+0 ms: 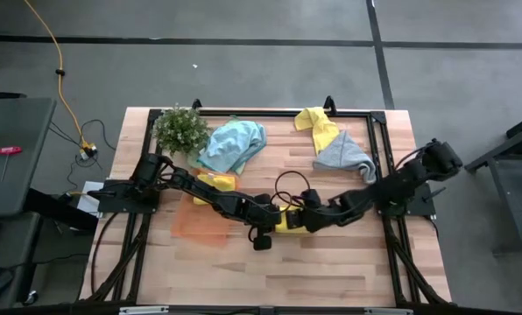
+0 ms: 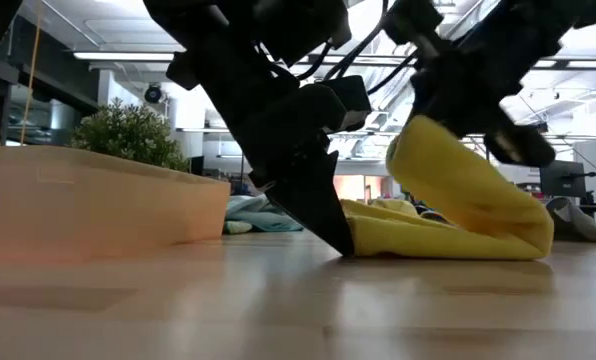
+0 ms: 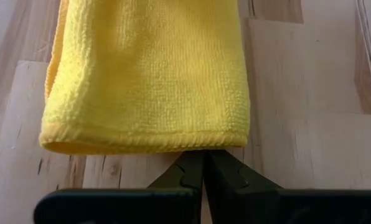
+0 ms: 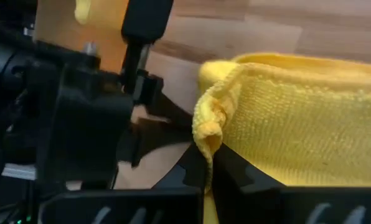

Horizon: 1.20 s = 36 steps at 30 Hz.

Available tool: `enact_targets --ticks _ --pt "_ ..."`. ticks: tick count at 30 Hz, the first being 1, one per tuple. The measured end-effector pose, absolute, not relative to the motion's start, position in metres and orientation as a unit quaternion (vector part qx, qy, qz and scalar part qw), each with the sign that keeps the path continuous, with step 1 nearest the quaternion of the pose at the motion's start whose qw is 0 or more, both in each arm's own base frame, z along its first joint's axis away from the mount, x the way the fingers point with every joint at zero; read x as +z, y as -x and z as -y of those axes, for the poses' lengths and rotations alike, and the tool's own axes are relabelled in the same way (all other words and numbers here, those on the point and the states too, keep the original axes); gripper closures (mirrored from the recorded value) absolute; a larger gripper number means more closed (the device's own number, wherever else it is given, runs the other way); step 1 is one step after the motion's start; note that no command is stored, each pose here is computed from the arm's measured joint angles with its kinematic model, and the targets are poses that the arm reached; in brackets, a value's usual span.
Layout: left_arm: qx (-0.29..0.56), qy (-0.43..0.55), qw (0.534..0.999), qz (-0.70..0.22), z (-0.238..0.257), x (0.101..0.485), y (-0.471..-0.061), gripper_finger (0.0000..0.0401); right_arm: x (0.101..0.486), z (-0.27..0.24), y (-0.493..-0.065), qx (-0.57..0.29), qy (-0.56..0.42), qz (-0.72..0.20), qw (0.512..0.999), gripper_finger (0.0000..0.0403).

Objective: Fold microfiber towels
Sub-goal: Fold the middle right yellow microfiber towel, then put the middle right yellow folded microfiber towel into the orange bin

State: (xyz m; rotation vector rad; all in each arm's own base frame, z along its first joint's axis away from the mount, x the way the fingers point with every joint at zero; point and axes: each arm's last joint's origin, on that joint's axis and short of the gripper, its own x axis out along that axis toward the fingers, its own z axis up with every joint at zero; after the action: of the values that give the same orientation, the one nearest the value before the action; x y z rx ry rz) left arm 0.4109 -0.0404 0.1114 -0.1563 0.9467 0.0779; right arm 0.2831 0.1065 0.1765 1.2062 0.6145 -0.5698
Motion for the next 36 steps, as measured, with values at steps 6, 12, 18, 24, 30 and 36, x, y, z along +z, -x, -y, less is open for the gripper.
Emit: enact_targets --ticks 6,12,18,24,30,36 --pt "0.037 0.075 0.886 -0.456 0.04 0.112 -0.411 0.0401 0.16 -0.103 -0.297 -0.252 -0.564 -0.283 0.734 0.0403" --pt "0.039 0.078 0.886 -0.456 0.04 0.112 -0.411 0.0401 0.156 -0.105 -0.299 -0.252 -0.563 -0.279 0.736 0.0399" --pt "0.029 0.076 0.883 -0.462 0.039 0.115 -0.41 0.0401 0.16 -0.105 -0.301 -0.241 -0.569 -0.264 0.741 0.0317" --pt "0.023 0.047 0.873 -0.485 0.037 0.126 -0.401 0.0401 0.167 -0.103 -0.301 -0.227 -0.538 -0.263 0.768 0.0191" --pt "0.025 0.011 0.86 -0.509 0.031 0.141 -0.39 0.0401 0.194 -0.089 -0.282 -0.221 -0.464 -0.289 0.808 0.0133" --pt "0.011 -0.013 0.888 -0.459 0.03 0.176 -0.388 0.0401 0.212 -0.079 -0.24 -0.245 -0.431 -0.395 0.773 0.0131"
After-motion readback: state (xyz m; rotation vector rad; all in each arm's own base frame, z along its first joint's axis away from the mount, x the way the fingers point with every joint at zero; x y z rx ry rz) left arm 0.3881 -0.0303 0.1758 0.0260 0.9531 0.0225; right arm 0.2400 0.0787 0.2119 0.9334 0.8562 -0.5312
